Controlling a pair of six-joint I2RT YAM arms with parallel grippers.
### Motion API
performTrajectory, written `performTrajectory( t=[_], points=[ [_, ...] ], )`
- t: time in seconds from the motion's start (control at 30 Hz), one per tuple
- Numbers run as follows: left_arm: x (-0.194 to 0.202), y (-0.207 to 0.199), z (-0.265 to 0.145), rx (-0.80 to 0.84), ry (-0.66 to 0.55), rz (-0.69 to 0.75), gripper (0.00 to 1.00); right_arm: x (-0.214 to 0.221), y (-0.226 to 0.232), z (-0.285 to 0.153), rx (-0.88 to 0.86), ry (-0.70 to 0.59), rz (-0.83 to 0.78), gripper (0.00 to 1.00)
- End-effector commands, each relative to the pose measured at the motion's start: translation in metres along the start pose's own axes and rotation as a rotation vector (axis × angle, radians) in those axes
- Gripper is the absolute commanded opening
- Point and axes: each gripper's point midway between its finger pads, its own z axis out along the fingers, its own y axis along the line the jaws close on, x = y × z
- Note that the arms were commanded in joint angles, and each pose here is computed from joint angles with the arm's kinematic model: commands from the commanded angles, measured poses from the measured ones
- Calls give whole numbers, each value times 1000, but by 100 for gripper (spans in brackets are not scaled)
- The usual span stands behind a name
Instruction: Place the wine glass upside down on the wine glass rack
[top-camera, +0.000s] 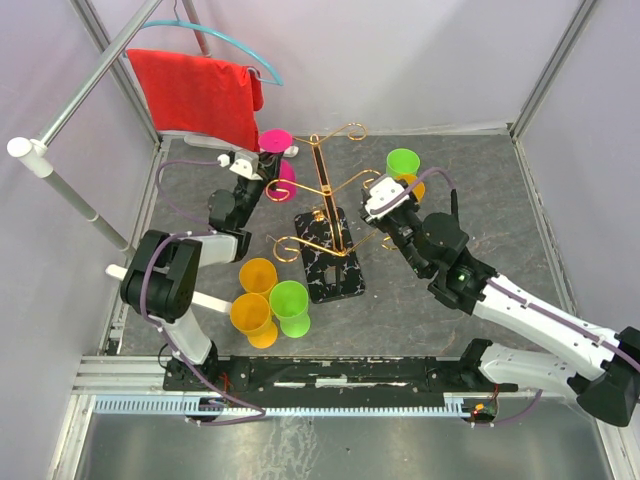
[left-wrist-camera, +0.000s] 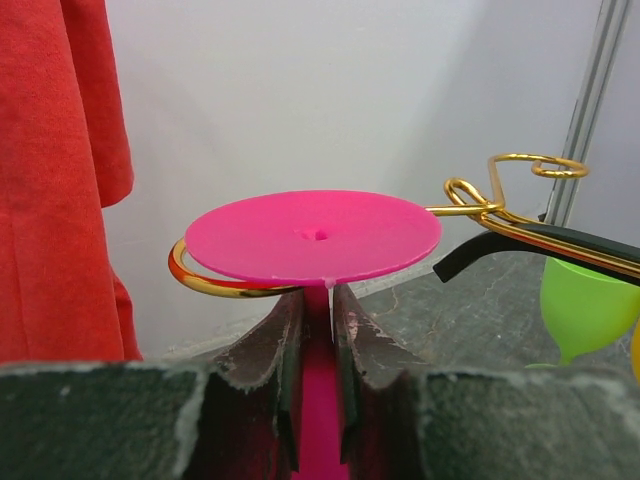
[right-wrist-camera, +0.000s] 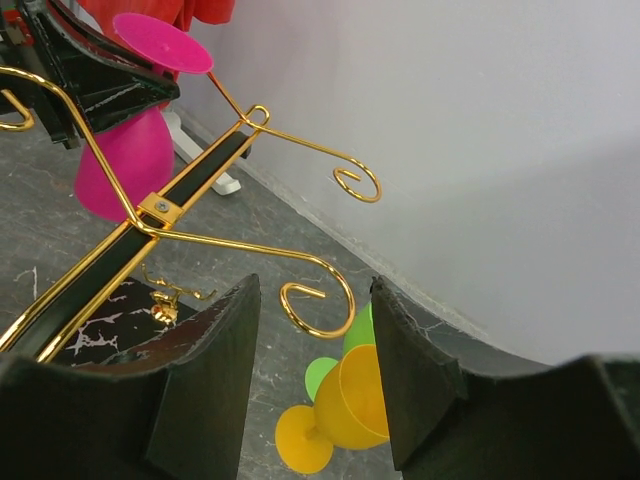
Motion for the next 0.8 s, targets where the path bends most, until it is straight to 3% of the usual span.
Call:
performTrajectory(
  t=[0.0, 0.13, 0.2, 0.53, 0.77],
  points=[
    [-24, -11, 7, 32, -81, 33, 25, -17, -19, -6, 76, -21, 97, 58],
    [-21, -8, 0, 7, -61, 25, 59, -12, -18, -3, 84, 19, 135, 63],
    [-19, -9, -4, 6, -46, 21, 68, -10, -17, -1, 86, 34, 144, 64],
    [-14, -14, -38, 0, 78, -60, 83, -11, -42, 11, 197, 120, 270, 75],
    [-9, -2, -69, -90, 204, -39, 88, -11, -87, 20, 285, 114, 461, 78]
  ],
)
